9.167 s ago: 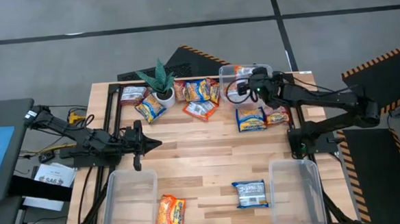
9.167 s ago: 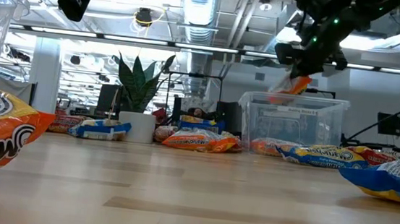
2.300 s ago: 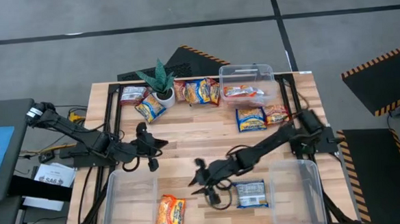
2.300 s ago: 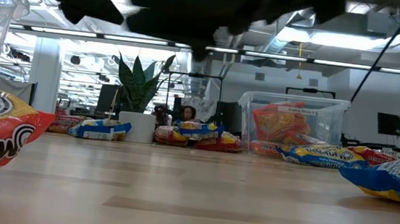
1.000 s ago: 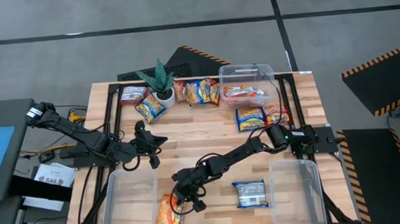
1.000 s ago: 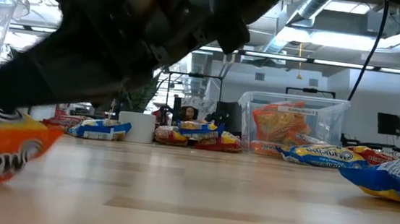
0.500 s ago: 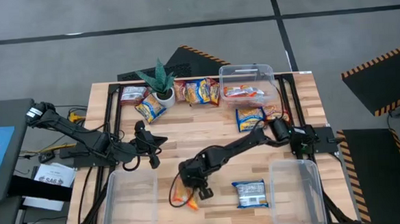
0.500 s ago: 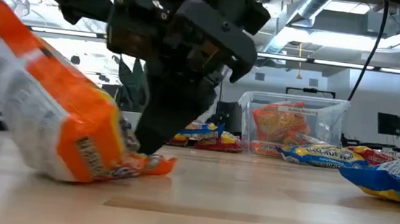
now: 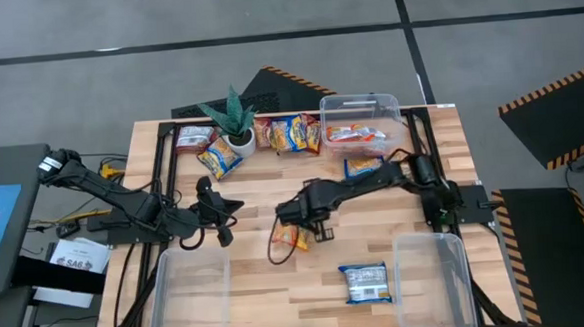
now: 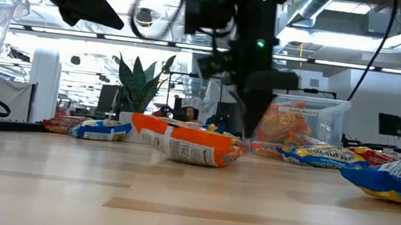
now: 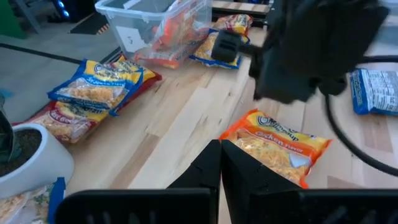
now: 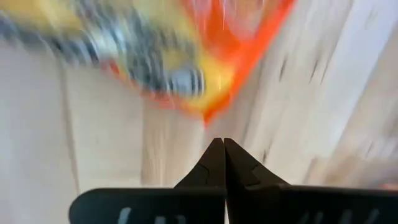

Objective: Sort Maruchan noodles
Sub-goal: Put the orange noodle pack into the top transparent bin

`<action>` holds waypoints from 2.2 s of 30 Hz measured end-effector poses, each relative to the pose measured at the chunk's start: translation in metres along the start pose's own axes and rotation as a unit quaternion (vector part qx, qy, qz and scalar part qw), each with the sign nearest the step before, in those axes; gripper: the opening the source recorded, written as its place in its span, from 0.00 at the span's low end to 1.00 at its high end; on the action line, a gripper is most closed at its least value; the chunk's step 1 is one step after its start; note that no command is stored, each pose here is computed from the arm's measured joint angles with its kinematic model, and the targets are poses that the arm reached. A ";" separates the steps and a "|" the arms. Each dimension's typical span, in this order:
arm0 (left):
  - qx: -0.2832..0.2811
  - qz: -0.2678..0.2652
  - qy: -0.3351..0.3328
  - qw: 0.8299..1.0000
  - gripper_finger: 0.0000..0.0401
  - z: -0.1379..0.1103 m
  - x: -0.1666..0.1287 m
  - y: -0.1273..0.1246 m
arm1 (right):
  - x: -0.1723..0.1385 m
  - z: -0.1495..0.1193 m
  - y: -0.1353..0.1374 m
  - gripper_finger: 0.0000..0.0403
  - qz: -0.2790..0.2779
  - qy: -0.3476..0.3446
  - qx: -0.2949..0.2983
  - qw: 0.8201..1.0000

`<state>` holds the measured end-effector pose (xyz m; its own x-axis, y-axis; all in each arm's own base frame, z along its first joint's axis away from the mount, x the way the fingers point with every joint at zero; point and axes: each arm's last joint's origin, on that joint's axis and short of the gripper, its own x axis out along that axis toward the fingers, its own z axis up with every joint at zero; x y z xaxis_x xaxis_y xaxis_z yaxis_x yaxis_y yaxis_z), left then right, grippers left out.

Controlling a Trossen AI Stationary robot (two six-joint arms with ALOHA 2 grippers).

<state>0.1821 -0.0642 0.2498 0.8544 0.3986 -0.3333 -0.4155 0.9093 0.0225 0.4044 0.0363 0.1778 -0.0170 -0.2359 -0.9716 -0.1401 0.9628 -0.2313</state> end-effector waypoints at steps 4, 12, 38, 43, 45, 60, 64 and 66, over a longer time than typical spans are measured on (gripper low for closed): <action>-0.001 0.000 0.001 1.000 0.00 0.000 0.000 0.000 | -0.008 -0.017 -0.012 0.02 -0.003 -0.004 0.015 1.000; 0.000 0.000 0.001 1.000 0.00 0.000 0.000 0.000 | -0.057 -0.041 -0.023 0.03 -0.010 -0.120 0.084 0.989; 0.000 -0.006 -0.002 1.000 0.00 0.001 0.000 -0.001 | 0.006 -0.005 0.018 0.75 0.095 -0.219 0.026 0.971; -0.001 -0.003 -0.002 1.000 0.00 0.001 0.000 -0.001 | 0.018 -0.002 0.016 0.77 0.082 -0.205 0.031 0.975; -0.001 -0.004 -0.001 1.000 0.00 0.001 0.000 0.000 | 0.023 -0.002 0.017 0.76 0.081 -0.204 0.024 0.975; 0.003 -0.023 -0.014 1.000 0.00 0.006 -0.015 0.005 | 0.021 -0.019 0.014 0.05 0.024 -0.129 0.039 0.991; -0.005 -0.022 -0.025 0.999 0.00 0.006 -0.031 0.011 | 0.014 -0.033 0.011 0.03 0.024 -0.130 0.059 0.990; -0.009 -0.015 -0.039 0.999 0.00 0.003 -0.038 0.015 | 0.008 -0.043 0.010 0.02 0.025 -0.149 0.075 0.986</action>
<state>0.1440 -0.0658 0.2653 0.8876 0.3807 -0.2594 -0.3949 0.9187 -0.0031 0.3608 0.0383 0.1694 0.2740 -0.1605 -0.9482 0.0013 0.9860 -0.1666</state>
